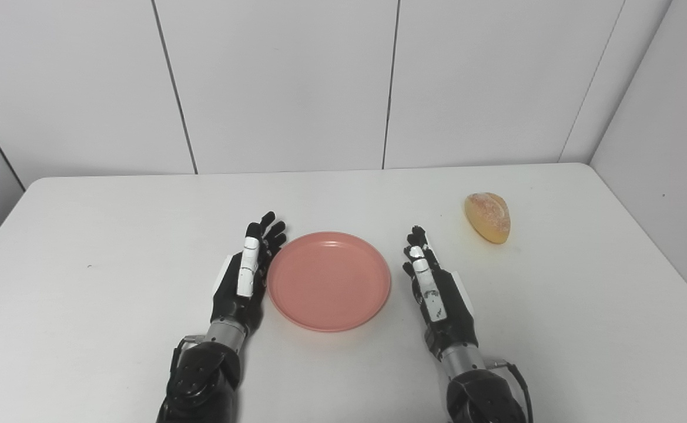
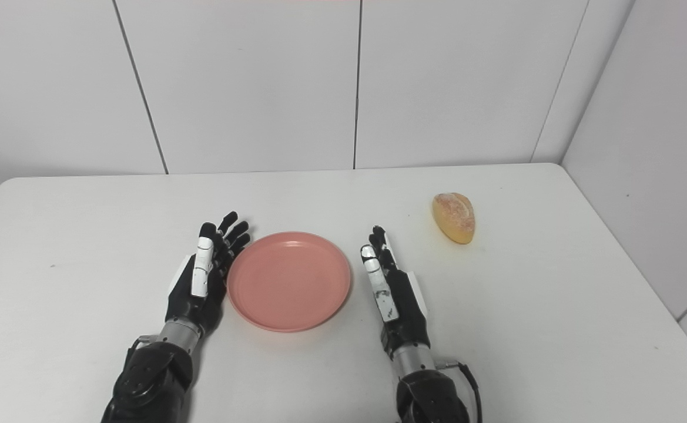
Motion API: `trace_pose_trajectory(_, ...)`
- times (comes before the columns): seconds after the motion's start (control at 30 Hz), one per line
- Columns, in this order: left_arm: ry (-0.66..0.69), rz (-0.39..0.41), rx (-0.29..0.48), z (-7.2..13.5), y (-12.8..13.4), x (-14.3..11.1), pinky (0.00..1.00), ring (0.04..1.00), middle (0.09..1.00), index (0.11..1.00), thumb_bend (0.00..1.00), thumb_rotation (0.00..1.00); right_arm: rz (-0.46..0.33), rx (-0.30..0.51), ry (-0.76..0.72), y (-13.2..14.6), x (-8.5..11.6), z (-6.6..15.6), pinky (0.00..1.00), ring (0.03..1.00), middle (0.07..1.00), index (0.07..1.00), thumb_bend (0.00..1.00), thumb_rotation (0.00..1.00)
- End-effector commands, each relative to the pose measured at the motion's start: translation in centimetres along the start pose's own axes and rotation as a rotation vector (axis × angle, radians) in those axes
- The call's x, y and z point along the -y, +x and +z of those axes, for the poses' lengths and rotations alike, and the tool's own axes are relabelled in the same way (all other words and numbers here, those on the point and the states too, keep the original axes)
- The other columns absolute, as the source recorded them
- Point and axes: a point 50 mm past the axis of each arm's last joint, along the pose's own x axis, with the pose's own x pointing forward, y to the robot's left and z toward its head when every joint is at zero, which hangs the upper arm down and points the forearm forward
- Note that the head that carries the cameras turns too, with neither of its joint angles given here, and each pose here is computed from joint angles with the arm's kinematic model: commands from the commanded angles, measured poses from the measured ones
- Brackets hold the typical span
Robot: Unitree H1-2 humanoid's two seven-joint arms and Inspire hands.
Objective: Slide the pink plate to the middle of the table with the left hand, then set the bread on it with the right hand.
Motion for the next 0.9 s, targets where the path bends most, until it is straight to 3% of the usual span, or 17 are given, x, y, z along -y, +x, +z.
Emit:
trace_pose_trajectory(0.0,-0.004,-0.026,0.011,0.5,0.5,0.4,0.98,0.965,0.952,0.953,0.80,1.00,0.024,0.098,0.004,1.2,-0.5,2.1,1.00,1.000,1.000,1.000,0.73,0.92)
trace_pose_trajectory(0.1,0.013,-0.027,0.011,0.3,0.6,0.2,1.00,0.968,0.953,0.954,0.80,1.00,0.011,0.138,-0.057,1.5,0.1,2.6,1.00,1.000,1.000,1.000,0.72,0.92)
trace_pose_trajectory(0.23,0.042,-0.017,0.020,0.1,0.8,0.2,1.00,0.973,0.961,0.966,0.80,1.00,-0.090,0.247,-0.336,2.5,2.0,4.4,1.00,1.000,1.000,1.000,0.72,0.96)
trace_pose_trajectory(0.37,0.059,-0.020,0.031,0.2,0.9,0.2,1.00,0.981,0.971,0.977,0.79,1.00,-0.183,0.300,-0.504,3.3,3.2,6.4,0.97,0.981,0.981,0.993,0.73,0.89)
trace_pose_trajectory(0.43,0.070,-0.020,0.046,0.3,0.9,0.1,1.00,0.986,0.981,0.987,0.77,1.00,-0.207,0.319,-0.564,3.6,3.7,7.4,0.91,0.929,0.957,0.979,0.71,0.76)
trace_pose_trajectory(0.53,0.069,-0.019,0.058,0.3,0.9,0.0,1.00,0.989,0.984,0.989,0.77,1.00,-0.215,0.326,-0.618,3.8,4.4,8.3,0.87,0.915,0.956,0.975,0.70,0.68)
trace_pose_trajectory(0.67,0.072,-0.023,0.049,0.4,1.0,-0.1,1.00,0.990,0.982,0.987,0.79,1.00,-0.282,0.342,-0.788,4.5,5.8,9.5,0.80,0.876,0.914,0.942,0.74,0.61)
trace_pose_trajectory(0.87,0.068,-0.023,0.046,0.4,1.0,-0.4,1.00,0.994,0.985,0.990,0.79,1.00,-0.340,0.316,-0.883,6.2,6.8,10.7,0.74,0.859,0.899,0.919,0.77,0.54)
